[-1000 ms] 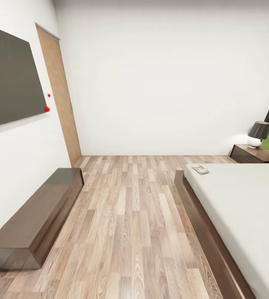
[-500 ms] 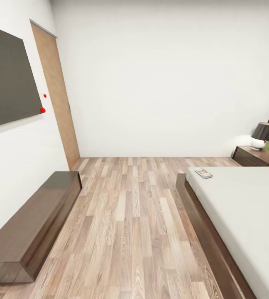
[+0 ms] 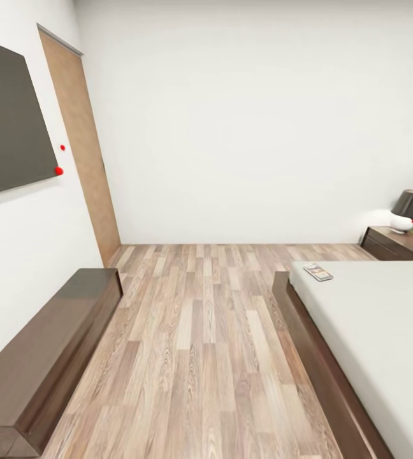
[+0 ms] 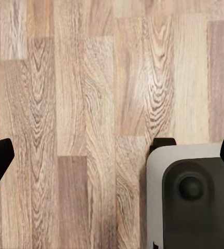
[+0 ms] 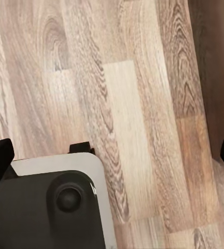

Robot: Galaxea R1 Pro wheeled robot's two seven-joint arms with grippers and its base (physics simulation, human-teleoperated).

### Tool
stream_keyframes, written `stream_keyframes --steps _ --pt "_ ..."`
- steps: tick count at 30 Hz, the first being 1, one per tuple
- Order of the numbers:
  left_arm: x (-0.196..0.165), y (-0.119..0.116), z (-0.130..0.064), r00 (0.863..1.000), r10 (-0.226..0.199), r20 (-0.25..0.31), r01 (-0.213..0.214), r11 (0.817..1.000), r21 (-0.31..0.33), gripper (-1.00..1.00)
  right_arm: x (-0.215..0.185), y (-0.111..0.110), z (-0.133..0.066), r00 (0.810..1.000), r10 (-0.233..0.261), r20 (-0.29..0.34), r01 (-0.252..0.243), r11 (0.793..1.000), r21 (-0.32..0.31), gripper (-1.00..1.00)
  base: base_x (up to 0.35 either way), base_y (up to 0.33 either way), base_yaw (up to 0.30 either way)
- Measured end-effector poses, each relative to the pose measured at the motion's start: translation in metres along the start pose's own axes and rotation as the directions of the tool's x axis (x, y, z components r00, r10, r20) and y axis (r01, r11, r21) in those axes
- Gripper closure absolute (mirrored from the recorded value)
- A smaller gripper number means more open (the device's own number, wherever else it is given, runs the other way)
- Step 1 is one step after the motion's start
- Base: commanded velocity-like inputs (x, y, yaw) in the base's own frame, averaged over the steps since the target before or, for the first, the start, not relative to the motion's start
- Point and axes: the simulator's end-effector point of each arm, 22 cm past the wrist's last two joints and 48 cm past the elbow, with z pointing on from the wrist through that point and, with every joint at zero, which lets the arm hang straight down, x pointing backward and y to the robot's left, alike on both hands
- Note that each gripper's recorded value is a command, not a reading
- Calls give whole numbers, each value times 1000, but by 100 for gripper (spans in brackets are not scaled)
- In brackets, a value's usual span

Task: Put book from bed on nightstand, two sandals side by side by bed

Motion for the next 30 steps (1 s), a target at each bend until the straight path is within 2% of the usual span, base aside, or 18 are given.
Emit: stream_keyframes --steps 30 --pt "0 0 0 1000 0 0 0 1000 -1 -100 0 0 0 1000 0 0 0 1000 0 -100 238 0 0"
